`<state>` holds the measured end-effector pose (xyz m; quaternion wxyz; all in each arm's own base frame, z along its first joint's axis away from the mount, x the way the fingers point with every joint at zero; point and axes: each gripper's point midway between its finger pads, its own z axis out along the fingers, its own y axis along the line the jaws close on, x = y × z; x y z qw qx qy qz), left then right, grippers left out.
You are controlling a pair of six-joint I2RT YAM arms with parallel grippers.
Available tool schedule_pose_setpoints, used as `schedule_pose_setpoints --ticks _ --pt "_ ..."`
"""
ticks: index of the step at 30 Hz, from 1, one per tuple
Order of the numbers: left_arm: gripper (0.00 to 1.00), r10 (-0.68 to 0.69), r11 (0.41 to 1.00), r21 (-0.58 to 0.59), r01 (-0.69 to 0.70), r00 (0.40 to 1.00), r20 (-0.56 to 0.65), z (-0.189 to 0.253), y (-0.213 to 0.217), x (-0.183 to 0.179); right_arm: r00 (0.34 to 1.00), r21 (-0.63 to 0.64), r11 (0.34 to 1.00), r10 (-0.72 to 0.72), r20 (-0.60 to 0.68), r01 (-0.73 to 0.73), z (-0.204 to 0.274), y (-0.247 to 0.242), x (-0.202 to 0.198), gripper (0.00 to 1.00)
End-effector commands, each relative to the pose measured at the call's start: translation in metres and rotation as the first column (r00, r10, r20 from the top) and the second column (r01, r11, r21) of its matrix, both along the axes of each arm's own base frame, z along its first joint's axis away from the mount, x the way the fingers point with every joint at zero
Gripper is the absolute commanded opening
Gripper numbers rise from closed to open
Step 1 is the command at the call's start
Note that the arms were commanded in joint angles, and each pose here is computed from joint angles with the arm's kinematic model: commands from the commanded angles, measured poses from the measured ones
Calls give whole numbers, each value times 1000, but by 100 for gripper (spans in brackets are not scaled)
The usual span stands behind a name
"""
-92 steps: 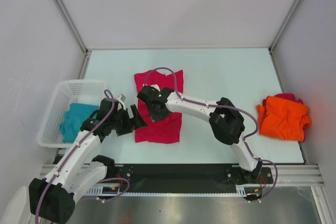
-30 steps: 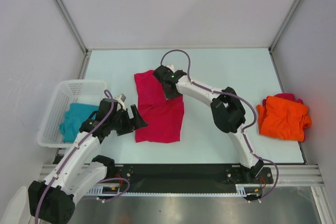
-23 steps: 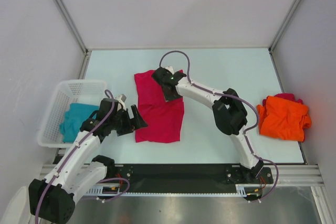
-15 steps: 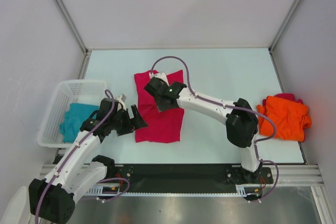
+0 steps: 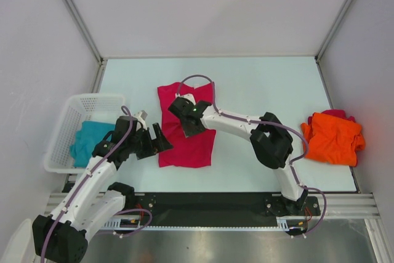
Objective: Fold and stack the t-shirts
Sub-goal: Fold the folded rectangular tshirt in 1/3 of the way
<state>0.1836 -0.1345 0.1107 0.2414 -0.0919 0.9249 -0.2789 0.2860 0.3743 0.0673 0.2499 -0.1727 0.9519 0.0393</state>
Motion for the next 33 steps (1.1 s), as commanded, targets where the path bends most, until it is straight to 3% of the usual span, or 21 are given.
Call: schedule_pose_setpoints --ticks 1,21,28,33 --pt "95 -4 1000 -3 4 998 55 18 0 7 1000 31 1000 -4 7 4 -6 11 13 40" --pt "95 -8 1000 14 7 999 43 16 1 8 991 51 998 -47 122 41 13 10 119 37" --pt "95 -13 1000 14 13 999 31 12 0 10 992 33 997 -72 104 69 16 -6 104 35" --pt "95 -52 999 -9 52 999 7 4 -9 15 983 73 994 -95 160 84 59 -26 72 38"
